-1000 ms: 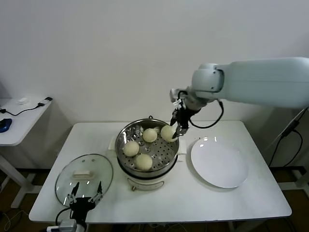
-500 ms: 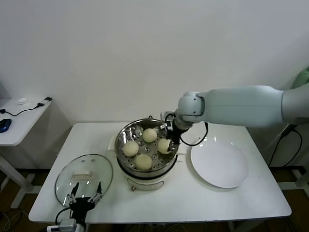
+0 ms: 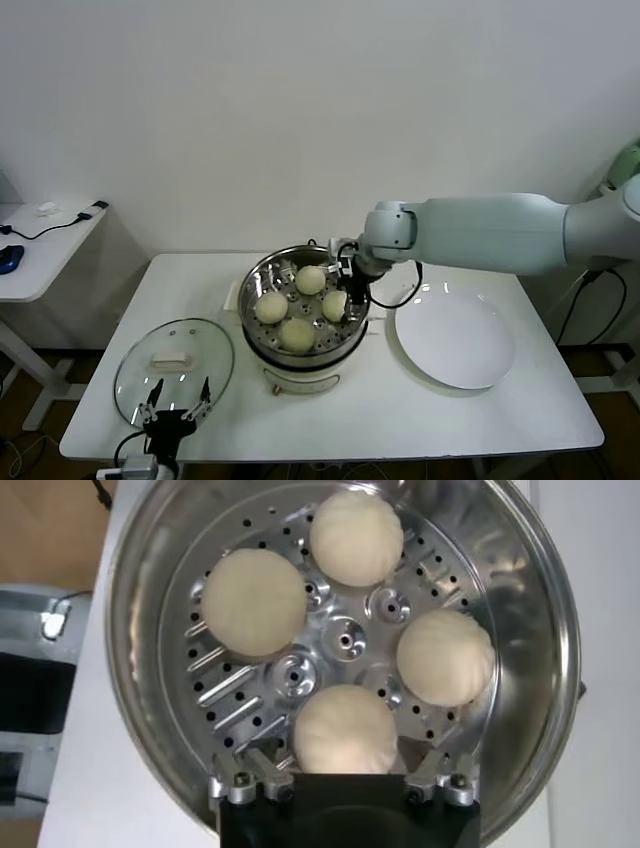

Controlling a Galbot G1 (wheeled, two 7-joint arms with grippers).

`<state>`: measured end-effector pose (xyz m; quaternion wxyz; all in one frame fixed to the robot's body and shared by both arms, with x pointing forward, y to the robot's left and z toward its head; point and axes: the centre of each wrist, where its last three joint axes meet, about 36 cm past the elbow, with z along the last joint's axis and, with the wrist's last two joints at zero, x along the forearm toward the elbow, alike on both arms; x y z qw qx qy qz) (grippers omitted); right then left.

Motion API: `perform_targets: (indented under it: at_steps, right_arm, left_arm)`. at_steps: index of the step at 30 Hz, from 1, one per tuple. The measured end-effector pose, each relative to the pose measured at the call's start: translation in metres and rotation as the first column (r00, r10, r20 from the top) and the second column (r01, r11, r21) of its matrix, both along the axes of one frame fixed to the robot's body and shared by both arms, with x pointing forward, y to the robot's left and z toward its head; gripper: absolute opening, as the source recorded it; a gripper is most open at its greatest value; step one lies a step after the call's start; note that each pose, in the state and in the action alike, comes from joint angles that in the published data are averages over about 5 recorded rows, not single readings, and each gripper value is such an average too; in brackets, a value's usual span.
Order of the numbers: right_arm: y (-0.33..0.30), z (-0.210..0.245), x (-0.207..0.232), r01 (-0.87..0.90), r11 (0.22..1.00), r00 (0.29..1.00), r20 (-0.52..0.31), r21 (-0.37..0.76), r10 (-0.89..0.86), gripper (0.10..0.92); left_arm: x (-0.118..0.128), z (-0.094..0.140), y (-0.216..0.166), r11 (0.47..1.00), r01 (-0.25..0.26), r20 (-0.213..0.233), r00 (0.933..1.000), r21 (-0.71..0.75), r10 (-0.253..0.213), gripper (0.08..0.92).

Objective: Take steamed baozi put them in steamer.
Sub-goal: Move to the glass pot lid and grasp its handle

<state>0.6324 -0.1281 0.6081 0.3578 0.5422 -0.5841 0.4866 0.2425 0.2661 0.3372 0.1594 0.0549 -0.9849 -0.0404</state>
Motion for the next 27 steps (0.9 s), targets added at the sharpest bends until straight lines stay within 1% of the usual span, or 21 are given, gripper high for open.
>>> perform_targets:
  at_steps: [4, 7, 9, 12, 16, 19, 23, 27]
  right_arm:
    - [-0.023, 0.026, 0.008, 0.014, 0.998, 1.000, -0.008, 0.062, -0.013, 0.822]
    - [-0.043, 0.045, 0.013, 0.044, 0.989, 0.999, 0.007, 0.138, -0.046, 0.823]
    - [-0.056, 0.054, 0.016, 0.068, 0.976, 0.996, 0.037, 0.208, -0.077, 0.823]
    - [-0.078, 0.061, 0.021, 0.106, 0.938, 0.983, 0.107, 0.330, -0.149, 0.823]
    - [-0.112, 0.058, 0.022, 0.164, 0.857, 0.938, 0.192, 0.488, -0.289, 0.823]
    - [-0.146, 0.047, 0.017, 0.209, 0.778, 0.886, 0.222, 0.593, -0.408, 0.823]
    - [-0.199, 0.019, 0.000, 0.258, 0.666, 0.803, 0.228, 0.700, -0.551, 0.823]
    - [-0.240, -0.016, -0.025, 0.286, 0.554, 0.720, 0.206, 0.781, -0.663, 0.823]
  left_arm:
    - [0.000, 0.002, 0.001, 1.000, -0.001, 0.007, 1.0000, 0.001, 0.001, 0.823]
    - [0.001, 0.004, 0.003, 1.000, -0.004, 0.011, 0.9999, 0.001, 0.004, 0.823]
    - [0.001, 0.005, 0.003, 1.000, -0.006, 0.015, 0.9999, -0.001, 0.006, 0.823]
    - [0.000, 0.006, 0.004, 1.000, -0.010, 0.019, 0.9998, -0.001, 0.010, 0.823]
    - [0.000, 0.007, 0.006, 1.000, -0.017, 0.026, 0.9995, 0.000, 0.017, 0.823]
    - [0.001, 0.008, 0.008, 1.000, -0.023, 0.036, 0.9991, -0.001, 0.023, 0.823]
    - [0.001, 0.009, 0.010, 0.999, -0.037, 0.053, 0.9979, -0.003, 0.037, 0.823]
    - [0.003, 0.010, 0.009, 0.999, -0.048, 0.068, 0.9965, -0.011, 0.049, 0.823]
